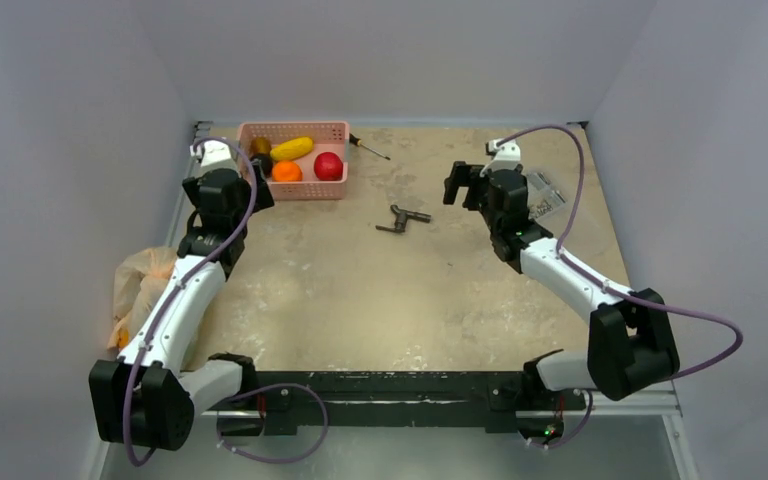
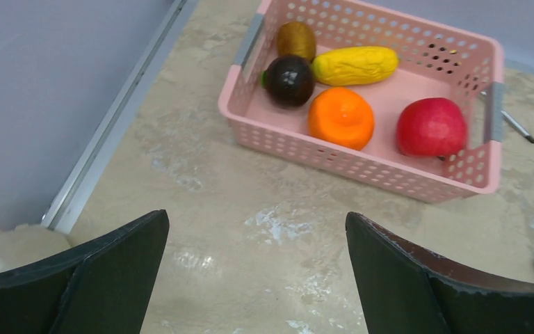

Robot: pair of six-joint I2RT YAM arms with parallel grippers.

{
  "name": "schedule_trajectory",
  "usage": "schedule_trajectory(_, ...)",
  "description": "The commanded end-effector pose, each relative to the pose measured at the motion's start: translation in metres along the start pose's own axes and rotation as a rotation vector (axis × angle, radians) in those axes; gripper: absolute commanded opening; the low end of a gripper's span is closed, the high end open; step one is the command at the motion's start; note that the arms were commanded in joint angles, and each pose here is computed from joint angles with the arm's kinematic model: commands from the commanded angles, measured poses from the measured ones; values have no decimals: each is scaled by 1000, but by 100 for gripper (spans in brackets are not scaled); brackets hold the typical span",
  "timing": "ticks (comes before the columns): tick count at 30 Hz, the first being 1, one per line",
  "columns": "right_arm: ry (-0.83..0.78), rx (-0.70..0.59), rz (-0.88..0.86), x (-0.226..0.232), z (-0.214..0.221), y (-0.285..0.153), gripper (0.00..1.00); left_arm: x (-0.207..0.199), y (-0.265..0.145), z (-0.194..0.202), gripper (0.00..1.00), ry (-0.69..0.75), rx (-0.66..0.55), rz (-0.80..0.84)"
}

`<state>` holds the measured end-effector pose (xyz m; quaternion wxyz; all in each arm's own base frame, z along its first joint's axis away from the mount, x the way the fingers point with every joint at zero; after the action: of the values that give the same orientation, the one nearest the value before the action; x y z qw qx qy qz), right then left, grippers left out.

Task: Take the fake fruits out of the plastic bag
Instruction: Move the plastic bag to the center of the board.

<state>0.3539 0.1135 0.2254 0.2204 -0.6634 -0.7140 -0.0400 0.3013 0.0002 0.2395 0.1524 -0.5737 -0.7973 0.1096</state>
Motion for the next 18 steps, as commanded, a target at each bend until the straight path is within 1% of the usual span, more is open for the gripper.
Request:
schedule_trajectory(1,43,-60,-48,10,-3,-4,99,-4,-14,-29,100,46,-54,117)
schedule_trajectory(7,58,-52,-76,15,-5,-8,99,-8,-13,-27,100,59,-48,146)
schedule_trajectory(9,57,-25,-92,19,-2,-6,99,-8,-13,-25,100,64,-38,146)
schedule_trajectory(12,39,58,-88,21,5,0,99,-8,-12,-21,100,70,-24,124)
schedule_trajectory(15,75,129,-91,27,13,6,99,-8,-10,-12,100,34,24,77)
schedule_trajectory(18,104,171,-103,33,17,9,99,0,-7,4,100,-25,140,-68)
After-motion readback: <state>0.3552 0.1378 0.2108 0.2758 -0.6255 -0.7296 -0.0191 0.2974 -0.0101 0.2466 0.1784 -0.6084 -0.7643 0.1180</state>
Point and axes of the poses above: each gripper's point midway between its finger pads, its own y axis out along the fingers, its own x axis along the line the jaws close on, z = x × y, the point moved 7 cm from there along -y, back along the fingers, and after that the axes turned 11 degrees about y, right-handed, at the moved point
